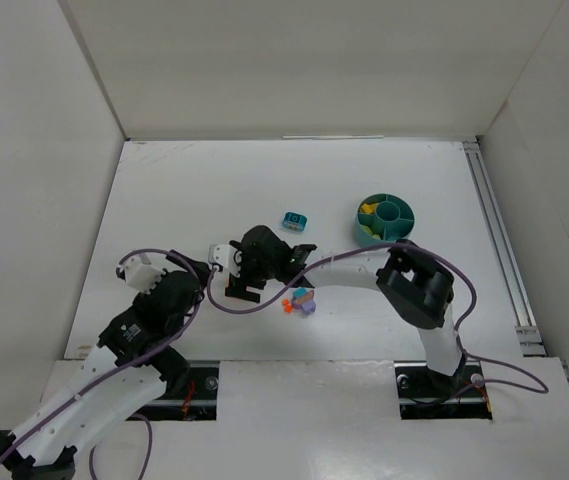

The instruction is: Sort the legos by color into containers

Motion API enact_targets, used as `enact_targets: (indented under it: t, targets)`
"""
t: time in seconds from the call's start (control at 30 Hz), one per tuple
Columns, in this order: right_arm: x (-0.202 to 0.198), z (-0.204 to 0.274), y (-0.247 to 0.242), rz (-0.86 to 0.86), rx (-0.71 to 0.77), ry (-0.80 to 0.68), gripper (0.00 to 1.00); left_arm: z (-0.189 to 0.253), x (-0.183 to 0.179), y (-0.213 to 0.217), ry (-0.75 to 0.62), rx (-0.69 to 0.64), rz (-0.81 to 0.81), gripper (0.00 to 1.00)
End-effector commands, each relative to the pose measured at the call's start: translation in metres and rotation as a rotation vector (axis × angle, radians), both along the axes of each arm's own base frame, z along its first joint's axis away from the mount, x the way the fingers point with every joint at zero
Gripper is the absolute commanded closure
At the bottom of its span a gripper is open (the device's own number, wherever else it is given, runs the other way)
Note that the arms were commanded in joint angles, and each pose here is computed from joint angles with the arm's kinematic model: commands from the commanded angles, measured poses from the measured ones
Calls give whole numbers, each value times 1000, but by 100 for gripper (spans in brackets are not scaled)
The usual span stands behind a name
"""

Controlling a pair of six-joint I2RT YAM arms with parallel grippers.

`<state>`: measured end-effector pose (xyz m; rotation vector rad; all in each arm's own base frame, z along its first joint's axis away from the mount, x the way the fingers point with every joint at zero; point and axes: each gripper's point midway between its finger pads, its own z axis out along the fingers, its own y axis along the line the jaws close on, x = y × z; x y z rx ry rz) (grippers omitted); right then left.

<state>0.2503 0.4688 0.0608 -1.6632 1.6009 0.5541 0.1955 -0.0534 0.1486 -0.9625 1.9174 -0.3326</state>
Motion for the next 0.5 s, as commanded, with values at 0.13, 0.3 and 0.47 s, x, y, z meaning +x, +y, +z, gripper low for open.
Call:
enact_targets:
  t: [0.13,0.3,0.47]
  targets:
    - [-5,11,31,68,82,-4,12,32,0,6,-121,-133,65,0]
    - [6,9,28,5,77,5,19,29,-2,7,-116,-151,80,0]
    - [11,14,28,25,117,36,20,27,-3,11,-114,-142,101,0]
